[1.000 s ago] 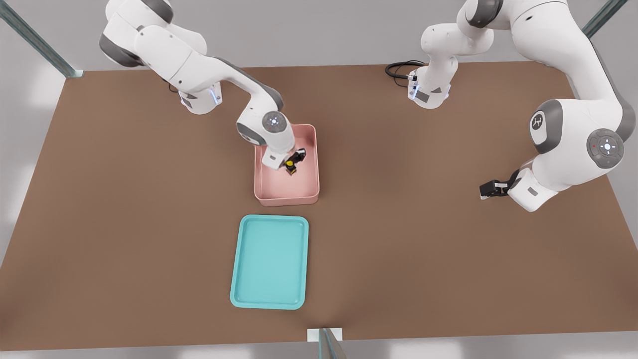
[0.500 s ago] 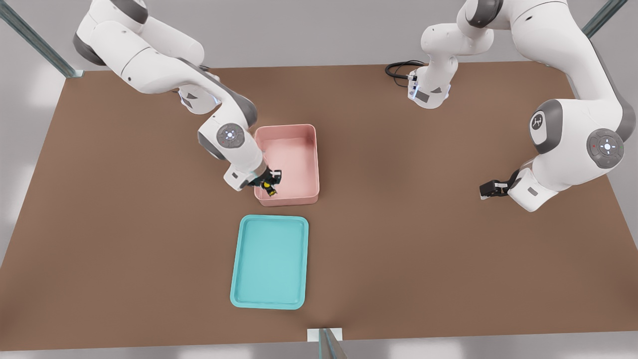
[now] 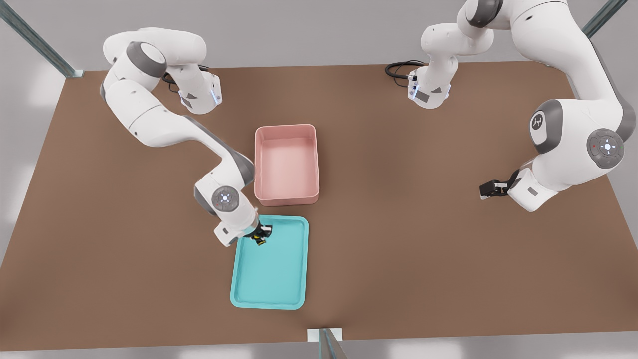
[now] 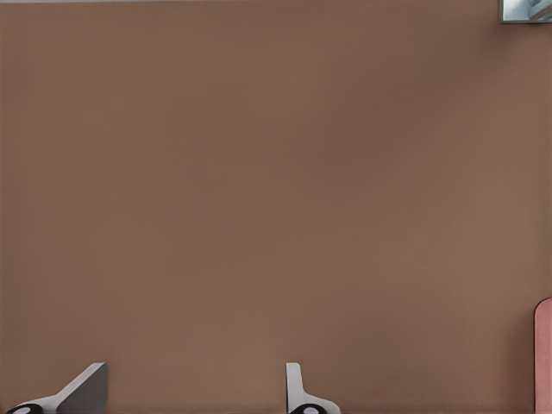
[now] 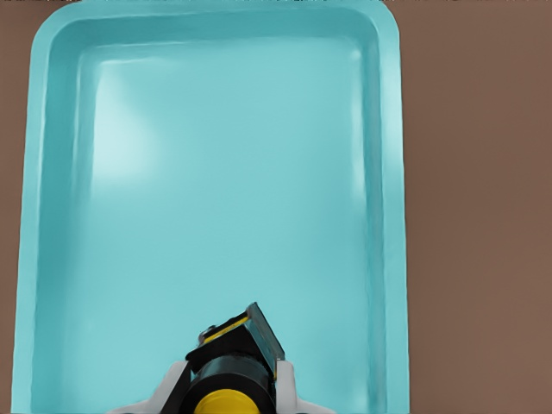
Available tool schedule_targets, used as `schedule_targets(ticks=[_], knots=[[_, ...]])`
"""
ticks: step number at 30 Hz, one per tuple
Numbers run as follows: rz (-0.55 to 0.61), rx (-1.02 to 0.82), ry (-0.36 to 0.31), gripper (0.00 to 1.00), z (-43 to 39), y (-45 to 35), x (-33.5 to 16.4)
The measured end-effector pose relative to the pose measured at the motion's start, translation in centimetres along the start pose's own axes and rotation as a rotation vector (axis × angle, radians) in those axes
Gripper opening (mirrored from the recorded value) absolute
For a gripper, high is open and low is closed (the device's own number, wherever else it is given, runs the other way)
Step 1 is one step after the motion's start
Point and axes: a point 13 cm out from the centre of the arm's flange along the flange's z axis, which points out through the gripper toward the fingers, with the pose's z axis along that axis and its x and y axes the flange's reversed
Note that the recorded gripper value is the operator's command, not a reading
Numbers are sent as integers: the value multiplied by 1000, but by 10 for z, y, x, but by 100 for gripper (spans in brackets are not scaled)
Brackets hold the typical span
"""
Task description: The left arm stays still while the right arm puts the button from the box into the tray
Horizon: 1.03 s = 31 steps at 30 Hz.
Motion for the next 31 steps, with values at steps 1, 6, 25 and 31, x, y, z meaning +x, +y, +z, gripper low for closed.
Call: schedule_targets(ticks=[1, 6, 25, 31], knots=[[2, 10, 3, 40, 11, -1, -3], [-2, 32, 15, 43, 53, 1, -10], [492, 258, 32, 100, -238, -353, -37], [431, 195, 89, 100, -236, -368, -31]])
